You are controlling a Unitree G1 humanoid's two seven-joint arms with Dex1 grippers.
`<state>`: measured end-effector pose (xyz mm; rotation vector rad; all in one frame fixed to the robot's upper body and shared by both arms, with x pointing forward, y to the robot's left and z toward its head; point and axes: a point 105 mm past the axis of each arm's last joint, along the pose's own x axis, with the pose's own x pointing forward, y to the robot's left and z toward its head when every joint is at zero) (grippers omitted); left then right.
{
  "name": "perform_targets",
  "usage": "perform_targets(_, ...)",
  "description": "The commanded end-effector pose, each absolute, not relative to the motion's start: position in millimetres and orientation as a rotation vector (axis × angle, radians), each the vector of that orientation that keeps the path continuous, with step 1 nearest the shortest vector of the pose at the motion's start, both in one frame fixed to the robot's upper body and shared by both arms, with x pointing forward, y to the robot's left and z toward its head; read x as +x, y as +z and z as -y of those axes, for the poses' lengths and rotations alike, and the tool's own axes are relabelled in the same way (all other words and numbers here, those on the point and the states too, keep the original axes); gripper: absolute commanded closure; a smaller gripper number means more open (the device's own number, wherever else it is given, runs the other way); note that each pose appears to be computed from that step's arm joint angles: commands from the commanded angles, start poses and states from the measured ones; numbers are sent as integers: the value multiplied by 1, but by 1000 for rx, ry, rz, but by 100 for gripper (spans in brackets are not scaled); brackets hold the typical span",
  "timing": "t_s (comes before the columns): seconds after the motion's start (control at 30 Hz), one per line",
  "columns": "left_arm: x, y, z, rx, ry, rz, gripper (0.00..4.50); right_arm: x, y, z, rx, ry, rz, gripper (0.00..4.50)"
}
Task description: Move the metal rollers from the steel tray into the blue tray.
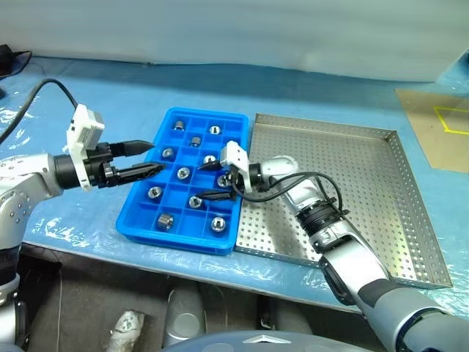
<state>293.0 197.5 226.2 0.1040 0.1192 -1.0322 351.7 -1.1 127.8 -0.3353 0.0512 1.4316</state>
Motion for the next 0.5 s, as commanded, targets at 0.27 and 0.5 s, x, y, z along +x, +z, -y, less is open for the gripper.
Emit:
perform_targets(0.27, 324, 227, -172, 151, -1145, -52, 78, 354, 206, 106, -366, 1215, 28, 51)
perform_targets(0.5, 343, 200, -149, 176, -1229, -84, 78, 355, 208, 172, -394, 949, -16, 51)
